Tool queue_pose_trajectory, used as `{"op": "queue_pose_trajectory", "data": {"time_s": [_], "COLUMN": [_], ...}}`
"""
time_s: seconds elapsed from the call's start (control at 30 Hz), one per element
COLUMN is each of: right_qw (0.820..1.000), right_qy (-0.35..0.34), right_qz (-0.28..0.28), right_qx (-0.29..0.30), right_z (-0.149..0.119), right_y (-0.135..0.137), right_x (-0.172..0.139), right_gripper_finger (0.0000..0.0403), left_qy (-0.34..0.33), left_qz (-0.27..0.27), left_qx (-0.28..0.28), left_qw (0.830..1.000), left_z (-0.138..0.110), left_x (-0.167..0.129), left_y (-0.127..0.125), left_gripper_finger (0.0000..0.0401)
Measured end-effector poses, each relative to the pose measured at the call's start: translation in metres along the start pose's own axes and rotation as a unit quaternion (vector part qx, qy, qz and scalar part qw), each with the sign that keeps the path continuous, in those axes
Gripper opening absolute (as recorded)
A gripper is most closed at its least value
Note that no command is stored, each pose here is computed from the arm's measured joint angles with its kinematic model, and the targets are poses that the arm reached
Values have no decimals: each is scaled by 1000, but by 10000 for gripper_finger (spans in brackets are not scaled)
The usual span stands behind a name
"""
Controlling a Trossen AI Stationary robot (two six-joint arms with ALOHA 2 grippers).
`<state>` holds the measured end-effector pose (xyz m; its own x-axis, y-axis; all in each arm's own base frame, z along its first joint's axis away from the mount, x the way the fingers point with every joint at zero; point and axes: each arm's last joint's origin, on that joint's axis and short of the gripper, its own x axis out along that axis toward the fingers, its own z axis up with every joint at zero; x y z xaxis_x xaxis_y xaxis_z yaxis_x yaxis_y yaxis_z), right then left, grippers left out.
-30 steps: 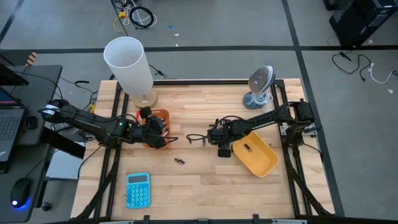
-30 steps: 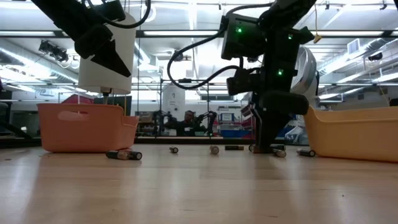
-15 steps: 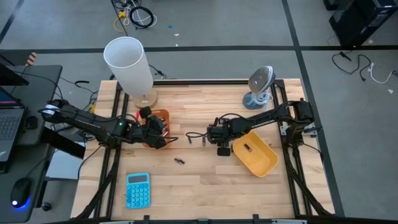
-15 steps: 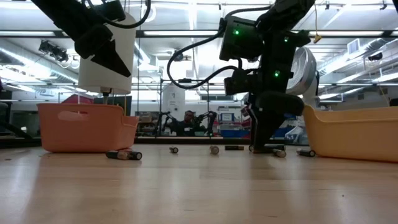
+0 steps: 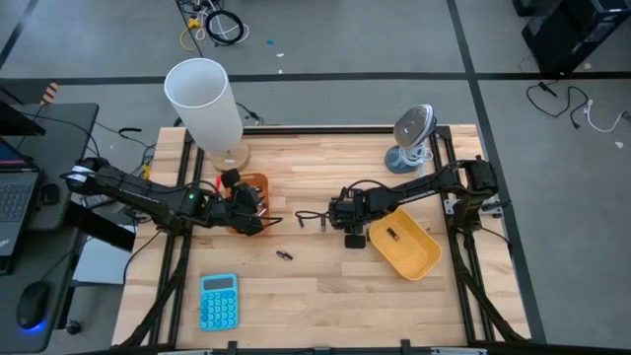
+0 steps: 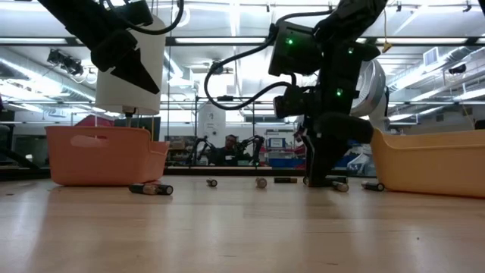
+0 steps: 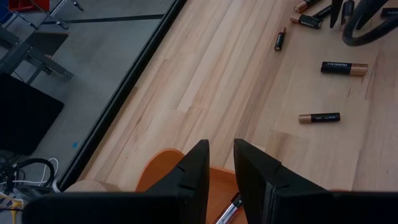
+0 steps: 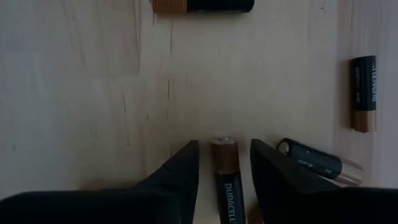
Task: Sort batteries
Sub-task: Put the gold battery into the yellow bin
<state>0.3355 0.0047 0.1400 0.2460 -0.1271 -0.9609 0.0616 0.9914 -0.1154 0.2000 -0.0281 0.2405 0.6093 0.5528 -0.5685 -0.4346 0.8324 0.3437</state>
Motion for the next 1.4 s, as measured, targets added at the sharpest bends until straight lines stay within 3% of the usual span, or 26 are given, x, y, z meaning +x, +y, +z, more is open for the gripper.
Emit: {"op": "queue_pose_trajectory", "data": {"time_s": [0.27,0.57,0.93,1.27,1.4], "right_qw": [1000,1000,1000,998,999], "right_qy": [-2,-6,-13,-55,-48], "right_qz": [0,3,-3,-15,-13], "right_qx": [-4,-18,-17,-26,0], "right_z": [-5,-4,4,38,47], "right_y": [-1,0,-1,-5,-5], "right_x": [4,4,-1,-33,-51], "right_gripper_finger": [95,24,23,23,23], "left_qy": [0,0,0,0,0], "left_qz": [0,0,0,0,0], "left_qx": [0,0,0,0,0], "left_qw": [1000,1000,1000,1000,1000], "left_z": [0,0,0,0,0], "left_x": [0,0,0,0,0], "left_y": [0,0,0,0,0], "left_gripper_finger": [76,76,76,76,76]}}
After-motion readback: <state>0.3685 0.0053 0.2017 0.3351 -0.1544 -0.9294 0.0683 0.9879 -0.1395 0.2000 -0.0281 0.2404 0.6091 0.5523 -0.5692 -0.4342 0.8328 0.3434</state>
